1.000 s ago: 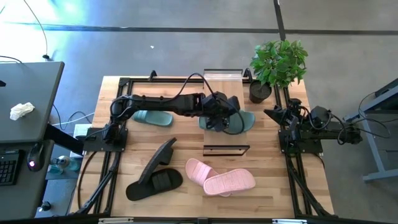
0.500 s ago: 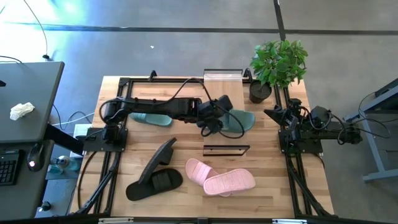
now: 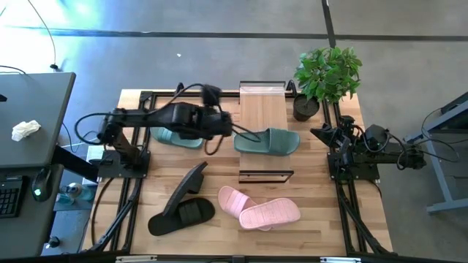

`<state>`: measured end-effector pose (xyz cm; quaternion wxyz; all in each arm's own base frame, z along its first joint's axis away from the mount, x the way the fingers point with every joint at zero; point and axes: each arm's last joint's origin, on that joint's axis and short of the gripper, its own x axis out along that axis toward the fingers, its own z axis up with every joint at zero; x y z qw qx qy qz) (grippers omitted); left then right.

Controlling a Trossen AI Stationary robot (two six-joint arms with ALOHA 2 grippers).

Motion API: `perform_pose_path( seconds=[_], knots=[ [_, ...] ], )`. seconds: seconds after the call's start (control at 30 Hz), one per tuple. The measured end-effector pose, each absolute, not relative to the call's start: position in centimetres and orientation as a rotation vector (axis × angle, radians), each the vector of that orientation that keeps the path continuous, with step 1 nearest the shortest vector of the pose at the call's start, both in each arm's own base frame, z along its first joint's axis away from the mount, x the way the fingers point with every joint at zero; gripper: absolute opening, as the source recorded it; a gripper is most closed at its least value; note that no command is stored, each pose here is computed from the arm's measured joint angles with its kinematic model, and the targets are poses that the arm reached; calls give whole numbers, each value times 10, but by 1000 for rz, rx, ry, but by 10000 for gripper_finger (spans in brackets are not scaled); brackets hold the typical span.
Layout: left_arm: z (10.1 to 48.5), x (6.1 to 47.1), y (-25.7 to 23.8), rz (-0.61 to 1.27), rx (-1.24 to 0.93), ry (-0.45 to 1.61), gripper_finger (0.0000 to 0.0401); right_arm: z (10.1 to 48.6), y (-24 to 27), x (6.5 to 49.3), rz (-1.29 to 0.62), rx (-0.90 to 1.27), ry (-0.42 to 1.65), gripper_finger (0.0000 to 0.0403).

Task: Pick and place slides into the shelf
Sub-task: Put the green slipper on the shelf

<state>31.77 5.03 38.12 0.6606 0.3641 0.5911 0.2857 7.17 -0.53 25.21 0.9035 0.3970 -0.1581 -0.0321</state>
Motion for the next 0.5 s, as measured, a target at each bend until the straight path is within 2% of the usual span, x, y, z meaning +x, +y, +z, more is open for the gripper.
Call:
perform_pose_path(
  seconds=[0.13, 0.23, 0.5],
  knots=[
    [377, 297, 50, 719, 571, 1390, 187, 252, -5, 72, -67, 820, -325, 0],
    [367, 289, 48, 619, 435, 1425, 177, 252, -6, 72, -79, 822, -329, 0],
    [309, 274, 62, 743, 407, 1617, 142, 251, -7, 72, -118, 830, -342, 0]
  ],
)
